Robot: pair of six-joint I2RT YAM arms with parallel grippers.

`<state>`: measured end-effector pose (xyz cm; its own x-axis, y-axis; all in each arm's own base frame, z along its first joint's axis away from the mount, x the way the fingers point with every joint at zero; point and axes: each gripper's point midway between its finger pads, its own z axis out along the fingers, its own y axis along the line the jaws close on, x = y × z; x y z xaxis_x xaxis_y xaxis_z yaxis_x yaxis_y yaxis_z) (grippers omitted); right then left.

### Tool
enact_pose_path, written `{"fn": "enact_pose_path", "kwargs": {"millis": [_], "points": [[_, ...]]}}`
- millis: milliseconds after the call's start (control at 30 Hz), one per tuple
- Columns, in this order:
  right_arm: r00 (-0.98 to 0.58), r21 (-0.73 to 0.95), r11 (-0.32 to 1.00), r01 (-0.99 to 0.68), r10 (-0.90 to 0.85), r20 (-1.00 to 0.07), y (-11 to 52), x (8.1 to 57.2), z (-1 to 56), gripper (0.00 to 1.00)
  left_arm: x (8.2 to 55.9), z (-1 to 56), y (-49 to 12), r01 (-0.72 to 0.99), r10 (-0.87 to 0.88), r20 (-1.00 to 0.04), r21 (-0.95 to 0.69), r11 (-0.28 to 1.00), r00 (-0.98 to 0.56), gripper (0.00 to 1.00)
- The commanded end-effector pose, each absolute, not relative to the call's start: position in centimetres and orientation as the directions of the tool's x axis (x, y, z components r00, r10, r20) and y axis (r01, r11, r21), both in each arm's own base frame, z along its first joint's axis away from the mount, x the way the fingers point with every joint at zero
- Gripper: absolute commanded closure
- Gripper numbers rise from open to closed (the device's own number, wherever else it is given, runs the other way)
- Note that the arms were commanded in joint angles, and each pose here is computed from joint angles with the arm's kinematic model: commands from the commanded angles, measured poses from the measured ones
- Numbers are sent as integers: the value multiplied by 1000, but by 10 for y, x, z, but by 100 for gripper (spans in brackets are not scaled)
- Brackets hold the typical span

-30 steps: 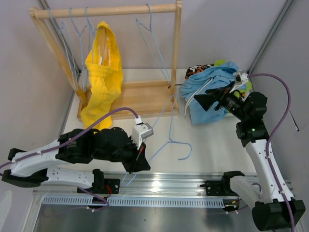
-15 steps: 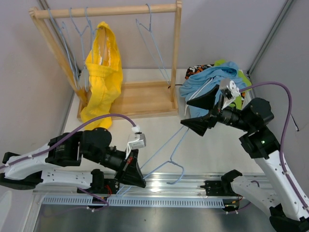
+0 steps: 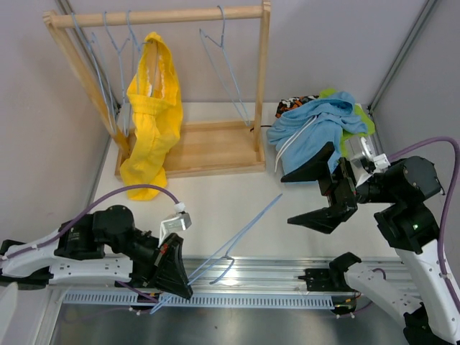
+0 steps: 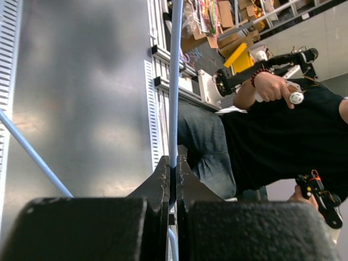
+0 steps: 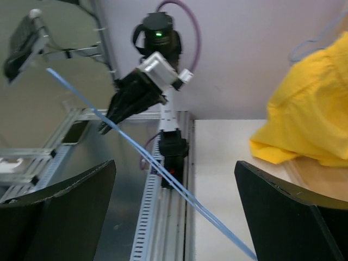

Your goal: Remove the shorts from the hanger

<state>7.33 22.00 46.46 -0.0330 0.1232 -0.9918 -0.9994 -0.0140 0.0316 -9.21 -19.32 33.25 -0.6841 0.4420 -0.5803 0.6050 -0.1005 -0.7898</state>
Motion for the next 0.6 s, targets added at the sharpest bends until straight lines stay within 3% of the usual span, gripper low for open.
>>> {"fn": "enact_pose_path", "kwargs": {"millis": [0, 233, 333, 567], "points": [[-70, 45, -275, -960, 79, -994, 221, 32, 469, 1, -103, 351, -199, 553, 448, -576, -809, -197, -683, 100], [-113, 145, -375, -916, -105, -988, 249, 10, 431, 0, -102, 360, -213, 595, 469, -619, -773, -222, -630, 99], [-63, 118, -303, -946, -185, -981, 272, 21, 410, 0, -103, 371, -216, 603, 461, -639, -759, -247, -616, 98], [-59, 123, -342, -932, -194, -979, 286, 12, 395, 1, -100, 384, -218, 613, 421, -660, -745, -263, -622, 98]]}}
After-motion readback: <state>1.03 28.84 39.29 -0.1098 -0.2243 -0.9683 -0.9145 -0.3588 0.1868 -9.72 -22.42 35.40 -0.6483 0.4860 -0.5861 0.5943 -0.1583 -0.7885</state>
